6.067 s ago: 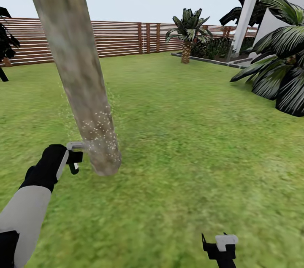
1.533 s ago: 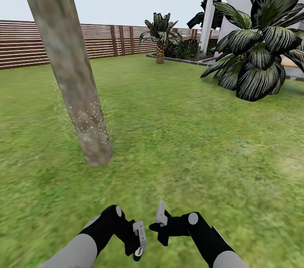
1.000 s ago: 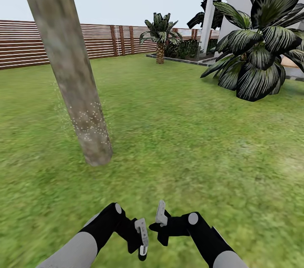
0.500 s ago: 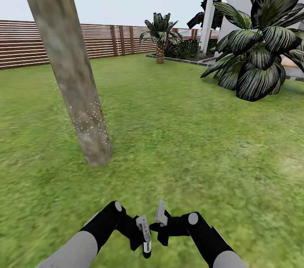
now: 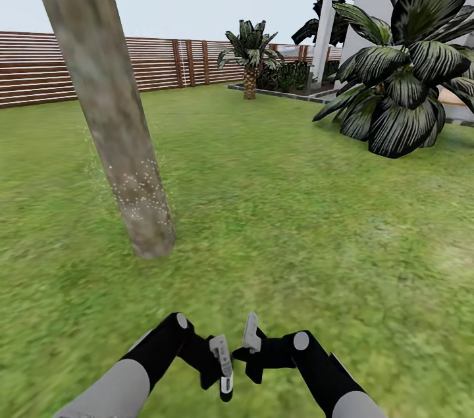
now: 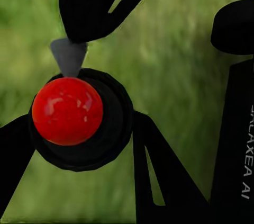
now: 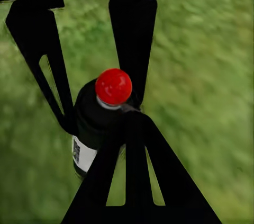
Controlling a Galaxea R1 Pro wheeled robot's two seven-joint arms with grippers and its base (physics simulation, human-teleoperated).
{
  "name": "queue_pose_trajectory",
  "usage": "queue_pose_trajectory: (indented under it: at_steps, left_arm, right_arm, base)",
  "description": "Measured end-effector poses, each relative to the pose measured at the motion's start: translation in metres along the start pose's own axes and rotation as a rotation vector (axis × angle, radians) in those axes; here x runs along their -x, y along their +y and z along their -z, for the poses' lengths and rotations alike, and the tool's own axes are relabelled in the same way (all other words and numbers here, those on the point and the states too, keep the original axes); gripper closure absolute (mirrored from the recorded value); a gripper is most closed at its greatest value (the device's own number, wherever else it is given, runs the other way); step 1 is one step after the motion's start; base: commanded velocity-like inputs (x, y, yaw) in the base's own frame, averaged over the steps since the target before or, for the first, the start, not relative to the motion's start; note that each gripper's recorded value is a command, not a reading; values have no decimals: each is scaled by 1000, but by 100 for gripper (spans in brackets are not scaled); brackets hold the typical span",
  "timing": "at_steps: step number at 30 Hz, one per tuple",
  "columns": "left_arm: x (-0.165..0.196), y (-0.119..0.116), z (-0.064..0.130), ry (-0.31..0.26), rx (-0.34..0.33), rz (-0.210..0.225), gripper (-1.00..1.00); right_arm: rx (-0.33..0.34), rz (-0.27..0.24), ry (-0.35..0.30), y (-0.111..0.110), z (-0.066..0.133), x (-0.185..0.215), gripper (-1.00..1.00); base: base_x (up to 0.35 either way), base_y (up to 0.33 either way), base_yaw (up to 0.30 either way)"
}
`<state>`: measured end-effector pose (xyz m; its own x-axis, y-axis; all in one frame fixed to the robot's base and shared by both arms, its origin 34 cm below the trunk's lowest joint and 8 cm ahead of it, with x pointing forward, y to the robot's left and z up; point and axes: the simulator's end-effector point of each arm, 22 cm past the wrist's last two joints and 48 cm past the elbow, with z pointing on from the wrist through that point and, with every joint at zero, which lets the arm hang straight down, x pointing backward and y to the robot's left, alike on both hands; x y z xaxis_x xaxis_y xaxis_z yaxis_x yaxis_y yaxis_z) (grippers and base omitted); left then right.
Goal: In the garden, pick up the pesticide atomizer on the floor and spray pesticide onto both trees until each tree trunk is fully covered.
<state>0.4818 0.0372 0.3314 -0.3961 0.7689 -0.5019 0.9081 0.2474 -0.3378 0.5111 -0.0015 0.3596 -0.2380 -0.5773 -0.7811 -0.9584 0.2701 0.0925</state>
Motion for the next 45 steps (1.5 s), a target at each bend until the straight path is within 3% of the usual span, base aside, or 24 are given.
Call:
queue_pose_trajectory:
  at_steps: [11, 12, 14, 16, 19, 21, 24, 25, 27, 29, 32, 35, 36, 41, 43, 45]
  left_arm:
    - [-106, 46, 52, 132, 96, 83, 100]
    - [-120, 54, 62, 143, 116, 101, 100]
    - [-130, 62, 71, 134, 145, 132, 100]
    - [-130, 76, 78, 88, 201, 184, 100]
    - [-136, 114, 95, 25, 379, 274, 100]
    - [-143, 136, 107, -21, 490, 352, 100]
    - [-140, 154, 119, -174, 575, 521, 100]
    - [-139, 158, 121, -214, 598, 548, 100]
    - [-153, 162, 116, -284, 702, 592, 100]
    - [-189, 165, 117, -284, 876, 651, 100]
    - [-236, 147, 115, -289, 1048, 755, 100]
    - [-263, 129, 114, -286, 1124, 805, 100]
    - [-269, 124, 111, -278, 1129, 816, 100]
    - [-302, 92, 95, -266, 1132, 932, 100]
    - [-306, 88, 95, -273, 1137, 964, 100]
    - [-307, 88, 95, -274, 1139, 967, 100]
  right_arm:
    - [0, -2, 2, 0, 0, -2, 100]
    - [0, -3, 4, 0, 1, -2, -100]
    - [1, -6, 6, 1, 1, -4, -100]
    - [0, -7, 8, 0, 1, -6, -100]
    - [-15, -14, 15, -5, 6, -13, -100]
    - [-64, -35, 24, -13, 7, -23, -100]
    - [-250, -199, 43, -38, 12, -67, -100]
    - [-299, -237, 44, -43, 15, -77, -100]
    - [-474, -300, 10, -71, 31, -93, -100]
    - [-639, -358, -27, -89, 55, -116, -100]
    - [-837, -436, -55, -93, 97, -163, -100]
    - [-983, -505, -72, -85, 126, -194, -100]
    - [-1004, -518, -69, -82, 131, -200, -100]
    - [-1021, -535, -66, -75, 131, -205, -100]
    - [-1021, -538, -71, -75, 129, -203, -100]
    - [-1032, -536, -73, -78, 134, -204, -100]
  base:
    - [0, 0, 0]
    - [0, 0, 0]
    - [0, 0, 0]
    - [0, 0, 0]
    - [0, 0, 0]
    - [0, 0, 0]
    - [0, 0, 0]
    - [0, 0, 0]
    - [0, 0, 0]
    - [0, 0, 0]
    - [0, 0, 0]
    - [0, 0, 0]
    - [0, 0, 0]
    - [0, 0, 0]
    - [0, 0, 0]
    - [0, 0, 0]
